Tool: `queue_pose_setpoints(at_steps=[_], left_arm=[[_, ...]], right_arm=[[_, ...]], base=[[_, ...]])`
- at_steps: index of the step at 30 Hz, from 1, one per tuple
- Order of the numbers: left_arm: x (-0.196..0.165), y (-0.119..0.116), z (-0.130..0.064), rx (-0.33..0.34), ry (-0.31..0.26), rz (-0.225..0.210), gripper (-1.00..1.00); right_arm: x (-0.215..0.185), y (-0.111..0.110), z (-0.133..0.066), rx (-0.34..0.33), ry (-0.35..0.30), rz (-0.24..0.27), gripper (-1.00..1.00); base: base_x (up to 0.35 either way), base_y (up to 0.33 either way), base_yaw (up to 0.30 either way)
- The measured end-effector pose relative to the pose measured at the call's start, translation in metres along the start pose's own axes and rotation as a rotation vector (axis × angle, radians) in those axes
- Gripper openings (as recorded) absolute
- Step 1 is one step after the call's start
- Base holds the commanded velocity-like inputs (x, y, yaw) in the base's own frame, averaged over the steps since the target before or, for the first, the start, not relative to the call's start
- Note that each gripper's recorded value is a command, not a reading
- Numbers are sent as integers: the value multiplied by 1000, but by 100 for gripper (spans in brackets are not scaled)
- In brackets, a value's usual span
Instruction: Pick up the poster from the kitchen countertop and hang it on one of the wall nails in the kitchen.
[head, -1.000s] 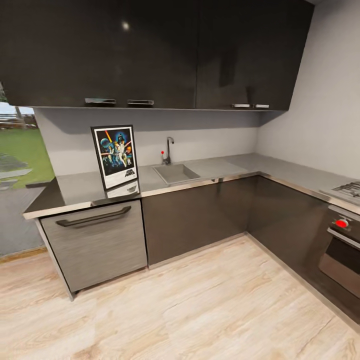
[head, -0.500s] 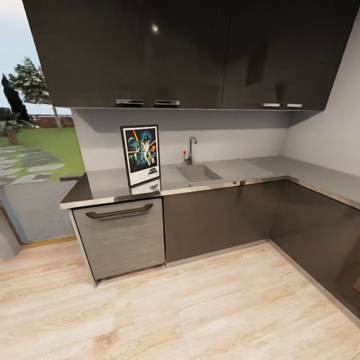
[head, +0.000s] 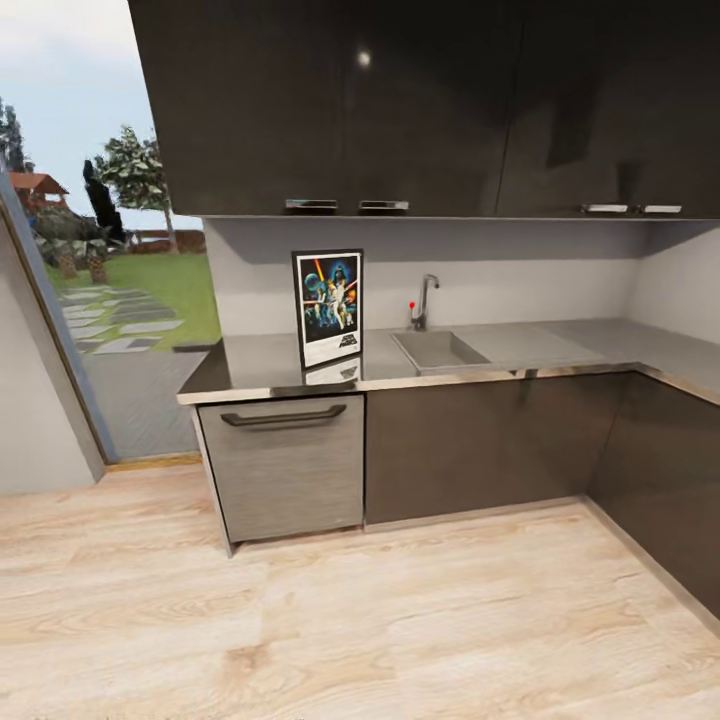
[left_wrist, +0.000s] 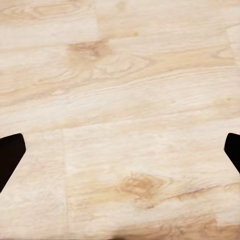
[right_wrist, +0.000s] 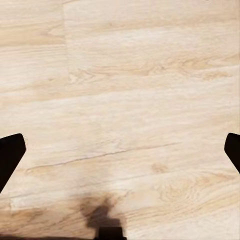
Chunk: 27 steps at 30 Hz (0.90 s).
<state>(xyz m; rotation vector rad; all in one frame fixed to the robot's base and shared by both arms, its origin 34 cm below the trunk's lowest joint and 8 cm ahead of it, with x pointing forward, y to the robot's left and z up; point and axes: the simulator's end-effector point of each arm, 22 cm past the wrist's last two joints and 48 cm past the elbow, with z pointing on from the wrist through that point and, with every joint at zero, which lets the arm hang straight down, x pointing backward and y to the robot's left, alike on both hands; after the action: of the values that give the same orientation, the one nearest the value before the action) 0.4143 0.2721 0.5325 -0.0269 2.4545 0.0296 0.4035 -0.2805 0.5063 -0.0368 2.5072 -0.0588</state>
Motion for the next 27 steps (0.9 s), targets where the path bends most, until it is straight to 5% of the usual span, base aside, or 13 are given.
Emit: queue_pose_setpoints(at_steps=[8,27], left_arm=[[0,0,0,0,1,0,100],[0,1,0,0,0,0,100]], right_arm=[[1,-3,0,0,2,-3,100],[0,-5,0,3,-1,-1,100]], base=[[90,0,44],[325,0,1]])
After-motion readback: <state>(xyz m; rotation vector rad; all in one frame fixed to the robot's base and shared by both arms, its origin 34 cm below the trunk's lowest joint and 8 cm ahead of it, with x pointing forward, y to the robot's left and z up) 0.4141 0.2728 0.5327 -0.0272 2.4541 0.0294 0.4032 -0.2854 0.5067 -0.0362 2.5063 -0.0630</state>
